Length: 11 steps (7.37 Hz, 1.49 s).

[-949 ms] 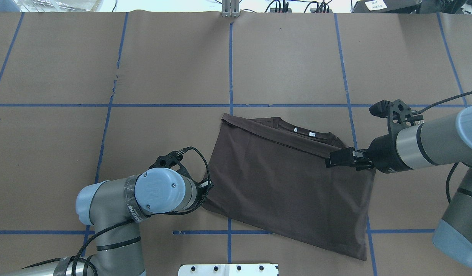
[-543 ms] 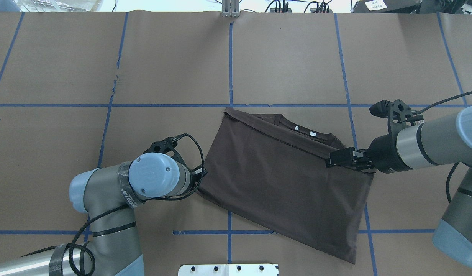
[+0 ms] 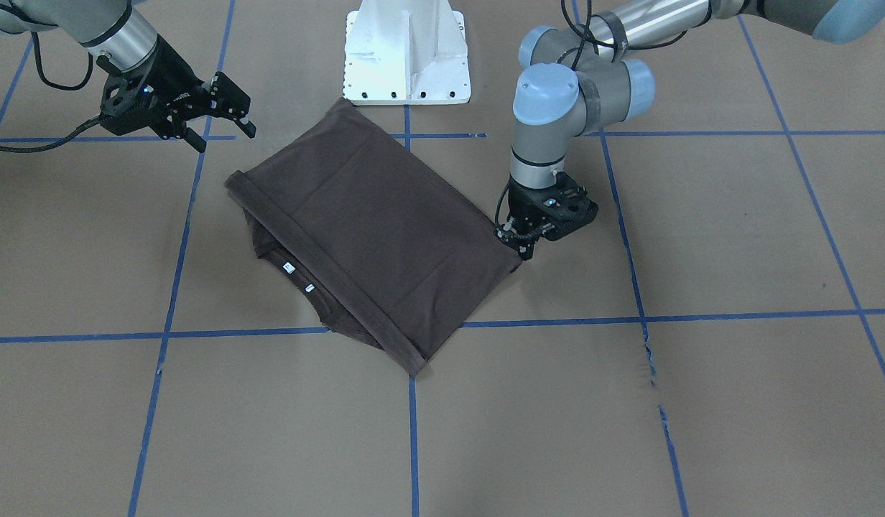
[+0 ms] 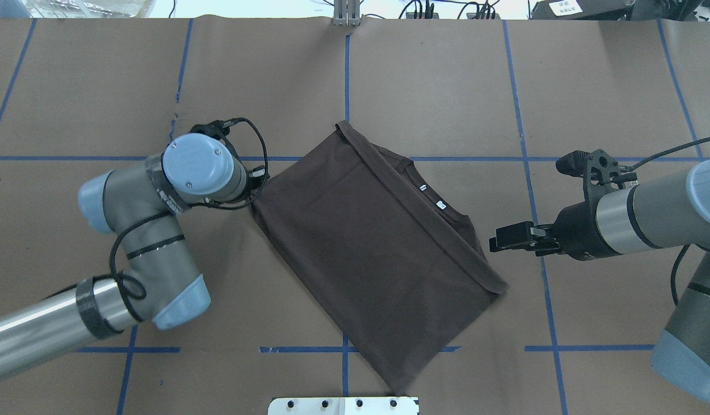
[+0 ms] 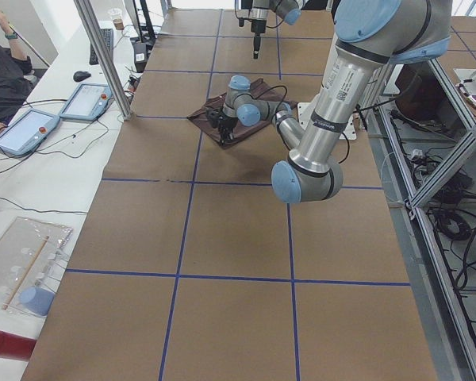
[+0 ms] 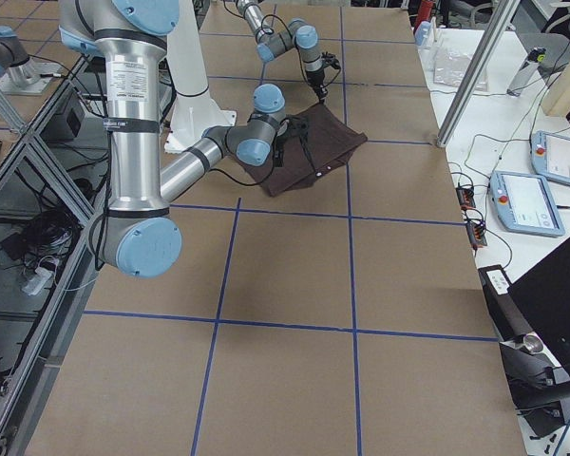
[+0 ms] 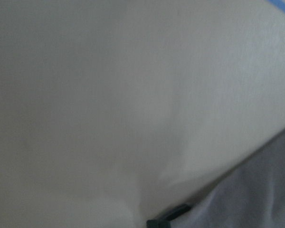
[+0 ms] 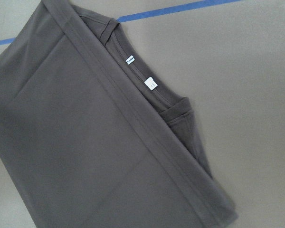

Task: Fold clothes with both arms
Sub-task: 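Rotate the shirt with the left gripper, pulling its corner farther from the robot, then move the right gripper onto the shirt's side edge nearest it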

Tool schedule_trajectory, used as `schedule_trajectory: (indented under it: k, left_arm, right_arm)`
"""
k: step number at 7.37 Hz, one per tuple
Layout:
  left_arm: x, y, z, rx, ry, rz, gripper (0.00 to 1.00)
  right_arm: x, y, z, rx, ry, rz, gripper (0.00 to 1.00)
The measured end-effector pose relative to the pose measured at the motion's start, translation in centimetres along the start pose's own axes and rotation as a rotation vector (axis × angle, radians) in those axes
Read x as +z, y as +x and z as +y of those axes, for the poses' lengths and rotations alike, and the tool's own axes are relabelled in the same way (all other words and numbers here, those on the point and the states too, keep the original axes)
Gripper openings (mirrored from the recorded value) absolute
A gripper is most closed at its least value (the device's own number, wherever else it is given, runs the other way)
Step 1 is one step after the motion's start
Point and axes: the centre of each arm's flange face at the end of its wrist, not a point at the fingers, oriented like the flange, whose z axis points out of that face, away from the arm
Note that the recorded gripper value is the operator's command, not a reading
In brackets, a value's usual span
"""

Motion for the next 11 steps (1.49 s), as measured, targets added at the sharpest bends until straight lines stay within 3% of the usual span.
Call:
schedule_trajectory:
  k: [2, 5, 6, 7, 11]
  left_arm:
    - [4.0, 5.7, -7.7, 0.011, 0.069, 0.067, 0.00]
    - [5.4, 10.4, -11.8, 0.049, 0.112, 0.163, 0.00]
    - [5.6, 10.7, -12.1, 0.055, 0.116, 0.184, 0.77]
    - [5.7, 10.9, -12.2, 0.061, 0.118, 0.194, 1.00]
    - [5.0, 10.3, -14.1, 0.171, 0.110, 0.175, 1.00]
  right_arm:
    - [0.0, -0.4, -0.1, -0.003, 0.003, -0.005, 1.00]
    - [0.3, -0.2, -0.7, 0.005, 0.010, 0.003, 1.00]
    - [0.9, 0.0, -1.1, 0.009, 0.012, 0.012, 1.00]
    - [1.2, 0.0, -1.4, 0.011, 0.015, 0.017, 1.00]
    - [1.5, 0.0, -2.3, 0.029, 0.024, 0.049, 1.00]
